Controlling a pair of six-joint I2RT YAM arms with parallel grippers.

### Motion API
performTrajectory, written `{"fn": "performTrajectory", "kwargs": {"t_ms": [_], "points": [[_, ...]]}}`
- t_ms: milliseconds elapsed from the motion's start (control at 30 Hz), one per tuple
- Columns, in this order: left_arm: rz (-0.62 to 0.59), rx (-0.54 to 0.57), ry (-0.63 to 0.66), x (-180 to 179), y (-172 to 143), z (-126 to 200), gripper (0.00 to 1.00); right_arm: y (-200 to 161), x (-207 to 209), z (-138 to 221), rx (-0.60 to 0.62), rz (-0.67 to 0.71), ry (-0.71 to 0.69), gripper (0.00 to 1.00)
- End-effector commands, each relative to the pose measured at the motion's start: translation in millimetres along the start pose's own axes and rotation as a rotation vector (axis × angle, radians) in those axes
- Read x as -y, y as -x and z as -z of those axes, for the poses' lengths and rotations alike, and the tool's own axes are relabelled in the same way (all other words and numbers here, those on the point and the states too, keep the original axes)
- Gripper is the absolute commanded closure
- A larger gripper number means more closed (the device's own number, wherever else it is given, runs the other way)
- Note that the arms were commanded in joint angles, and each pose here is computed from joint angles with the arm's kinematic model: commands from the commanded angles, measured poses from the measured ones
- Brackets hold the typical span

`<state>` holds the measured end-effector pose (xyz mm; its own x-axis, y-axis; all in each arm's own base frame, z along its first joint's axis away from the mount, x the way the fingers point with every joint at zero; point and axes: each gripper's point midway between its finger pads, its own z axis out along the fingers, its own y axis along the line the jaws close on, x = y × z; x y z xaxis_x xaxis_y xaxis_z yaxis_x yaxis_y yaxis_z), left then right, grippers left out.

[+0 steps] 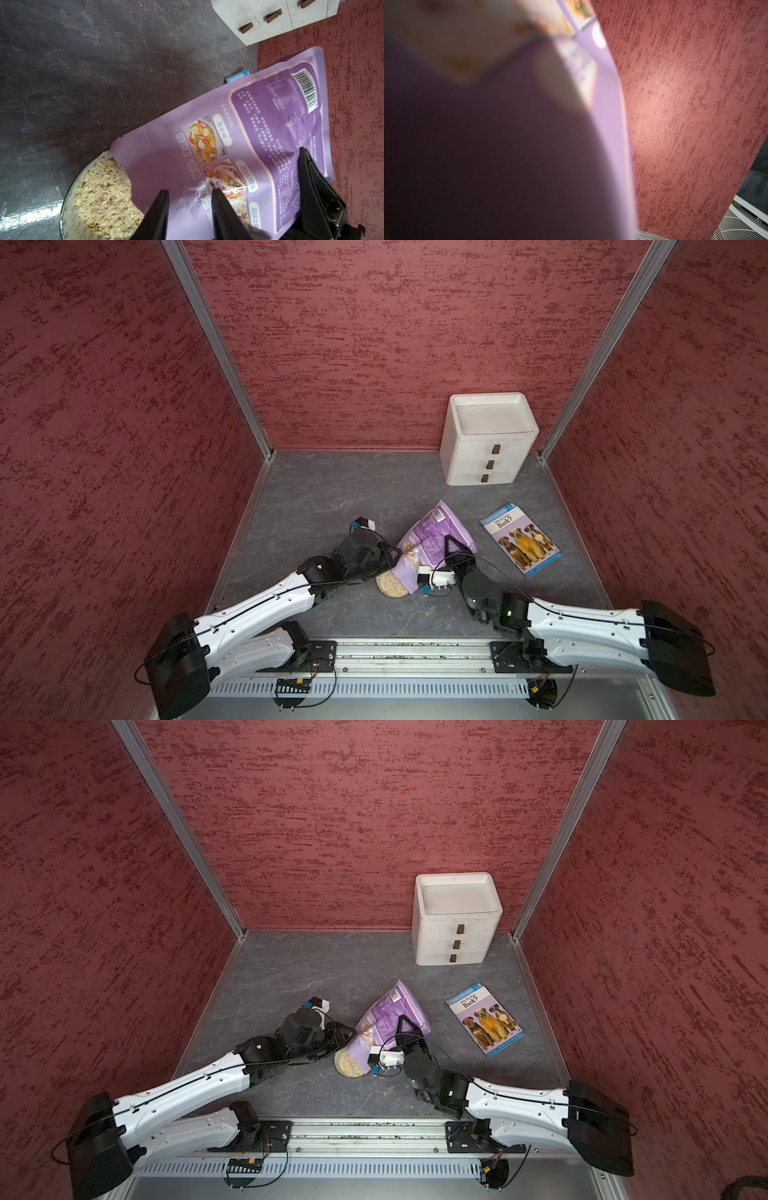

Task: Pour the oats into the breakfast bowl
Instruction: Pour the oats into the bowl.

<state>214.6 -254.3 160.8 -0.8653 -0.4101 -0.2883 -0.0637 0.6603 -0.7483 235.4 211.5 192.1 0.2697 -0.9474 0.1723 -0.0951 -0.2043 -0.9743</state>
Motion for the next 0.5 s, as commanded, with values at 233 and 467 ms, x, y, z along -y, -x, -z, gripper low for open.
{"fn": "performTrajectory", "kwargs": {"t_ms": [233,467], "points": [[-0.007,0.028,-0.002,1.2,3.9,8.2,0.62,-15.6,63.3,7.8,-0.035,-0.264,-0.19,1.0],[-0.004,0.035,-0.003,1.8,5.4,8.6,0.62,-12.4,50.6,4.5,-0.034,-0.203,-0.147,1.0]]}}
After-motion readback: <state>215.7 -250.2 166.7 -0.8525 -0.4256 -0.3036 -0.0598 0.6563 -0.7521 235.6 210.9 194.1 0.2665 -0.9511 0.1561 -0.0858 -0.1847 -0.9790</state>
